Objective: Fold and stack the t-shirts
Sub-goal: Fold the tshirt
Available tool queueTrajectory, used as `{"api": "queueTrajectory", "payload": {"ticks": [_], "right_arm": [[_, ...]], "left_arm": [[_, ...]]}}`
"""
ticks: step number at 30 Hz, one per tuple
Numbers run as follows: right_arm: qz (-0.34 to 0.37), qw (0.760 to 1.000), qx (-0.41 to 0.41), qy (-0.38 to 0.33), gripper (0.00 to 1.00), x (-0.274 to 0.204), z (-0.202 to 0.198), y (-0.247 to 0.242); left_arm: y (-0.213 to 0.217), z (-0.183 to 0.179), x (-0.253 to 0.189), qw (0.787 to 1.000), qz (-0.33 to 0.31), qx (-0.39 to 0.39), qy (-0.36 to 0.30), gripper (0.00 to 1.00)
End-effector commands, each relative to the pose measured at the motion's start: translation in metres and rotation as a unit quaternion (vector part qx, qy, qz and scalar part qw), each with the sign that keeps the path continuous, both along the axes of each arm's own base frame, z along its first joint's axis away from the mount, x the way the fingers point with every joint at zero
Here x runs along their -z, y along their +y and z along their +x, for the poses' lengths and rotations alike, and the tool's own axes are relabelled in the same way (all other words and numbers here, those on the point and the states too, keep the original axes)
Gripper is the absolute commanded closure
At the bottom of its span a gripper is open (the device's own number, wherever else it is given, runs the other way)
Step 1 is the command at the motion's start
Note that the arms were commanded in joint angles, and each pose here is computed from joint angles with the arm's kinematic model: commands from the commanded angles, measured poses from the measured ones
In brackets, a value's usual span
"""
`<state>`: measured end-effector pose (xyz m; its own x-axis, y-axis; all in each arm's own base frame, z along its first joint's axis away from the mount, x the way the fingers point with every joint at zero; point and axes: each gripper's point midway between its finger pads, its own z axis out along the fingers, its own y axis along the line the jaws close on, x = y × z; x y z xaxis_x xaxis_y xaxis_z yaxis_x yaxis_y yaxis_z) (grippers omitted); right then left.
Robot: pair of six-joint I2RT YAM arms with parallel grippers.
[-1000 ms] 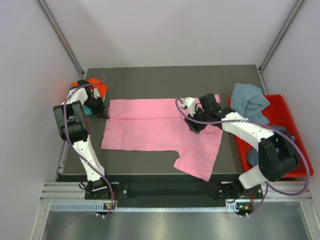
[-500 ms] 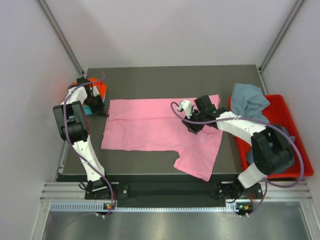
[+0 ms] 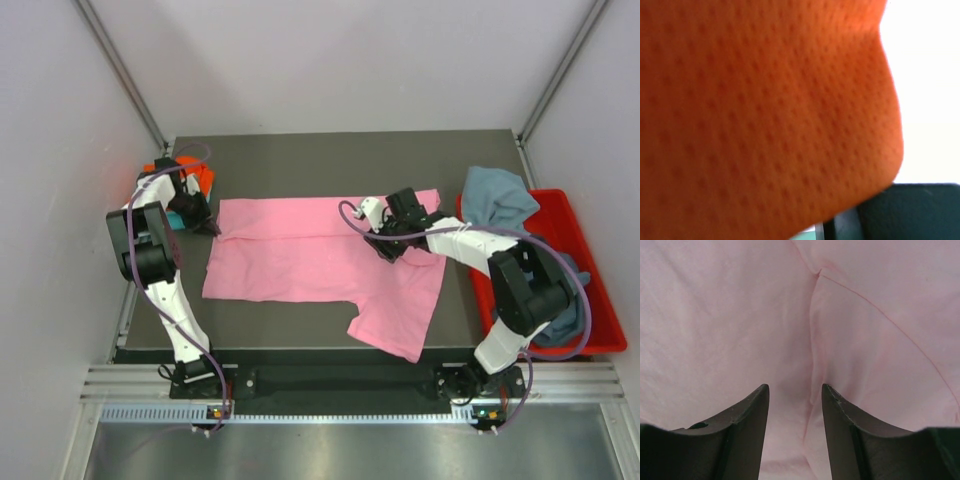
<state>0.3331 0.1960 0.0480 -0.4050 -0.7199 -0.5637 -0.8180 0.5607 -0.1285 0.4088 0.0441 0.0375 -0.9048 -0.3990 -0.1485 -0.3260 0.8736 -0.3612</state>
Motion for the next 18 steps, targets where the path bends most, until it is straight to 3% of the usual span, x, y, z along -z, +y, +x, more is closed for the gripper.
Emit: {"api": "queueTrajectory", "payload": {"ticks": [1, 18], "right_arm": [[0.006, 0.999, 0.010, -0.044, 0.53, -0.019, 0.028, -0.001], [-0.019, 0.999, 0.008, -0.043, 0.58, -0.006, 0.028, -0.012]], "left_arm": [[-0.001, 0.006, -0.013, 1.000, -0.005, 0.000, -0.026, 0.78], [-0.003, 0.007, -0.011, 1.000, -0.009, -0.003, -0.027, 0.79]]}}
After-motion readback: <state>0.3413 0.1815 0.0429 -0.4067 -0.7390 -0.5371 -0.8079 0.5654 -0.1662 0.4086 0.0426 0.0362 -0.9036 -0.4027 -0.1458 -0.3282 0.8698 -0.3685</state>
